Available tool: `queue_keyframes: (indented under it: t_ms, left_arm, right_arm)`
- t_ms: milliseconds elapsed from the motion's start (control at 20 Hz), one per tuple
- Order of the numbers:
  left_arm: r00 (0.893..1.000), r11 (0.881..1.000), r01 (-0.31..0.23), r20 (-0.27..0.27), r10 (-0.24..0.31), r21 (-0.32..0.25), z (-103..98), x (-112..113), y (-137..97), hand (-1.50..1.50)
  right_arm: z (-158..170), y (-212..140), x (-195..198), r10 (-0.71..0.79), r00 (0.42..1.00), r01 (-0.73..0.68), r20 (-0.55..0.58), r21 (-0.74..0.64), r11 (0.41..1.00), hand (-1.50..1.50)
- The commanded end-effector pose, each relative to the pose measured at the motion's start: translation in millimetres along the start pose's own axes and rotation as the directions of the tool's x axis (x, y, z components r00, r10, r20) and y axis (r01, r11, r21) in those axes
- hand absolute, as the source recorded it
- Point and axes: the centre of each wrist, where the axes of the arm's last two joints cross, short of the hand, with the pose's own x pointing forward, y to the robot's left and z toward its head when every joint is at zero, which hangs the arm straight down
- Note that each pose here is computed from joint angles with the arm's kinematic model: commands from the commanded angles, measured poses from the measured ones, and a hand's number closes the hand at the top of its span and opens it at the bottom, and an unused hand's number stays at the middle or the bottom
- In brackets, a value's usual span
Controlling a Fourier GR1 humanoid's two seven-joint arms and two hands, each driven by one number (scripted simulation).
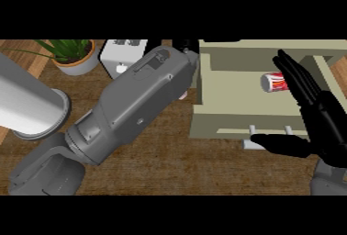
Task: Pick up the can, place it into the drawer and close the drawer
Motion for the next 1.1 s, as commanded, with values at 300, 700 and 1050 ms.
queue_keyframes:
  t_ms: [300, 700, 1050]
  left_arm:
    - [1.000, 1.000, 0.019, 0.003, -0.019, 0.017, -12, 15, 34, -1.50]
    - [0.999, 0.998, 0.036, 0.007, -0.037, 0.043, -12, 29, 56, -1.50]
    - [0.999, 0.998, 0.038, 0.002, -0.038, 0.056, -8, 32, 86, -1.50]
  right_arm:
    - [-59, 64, -16, 0.277, 0.960, -0.282, 0.052, 0.151, 0.948, -1.50]
    - [-77, 114, -64, 0.350, 0.936, -0.340, -0.028, 0.176, 0.924, -1.50]
    - [-85, 136, -92, 0.432, 0.900, -0.419, -0.063, 0.150, 0.895, -1.50]
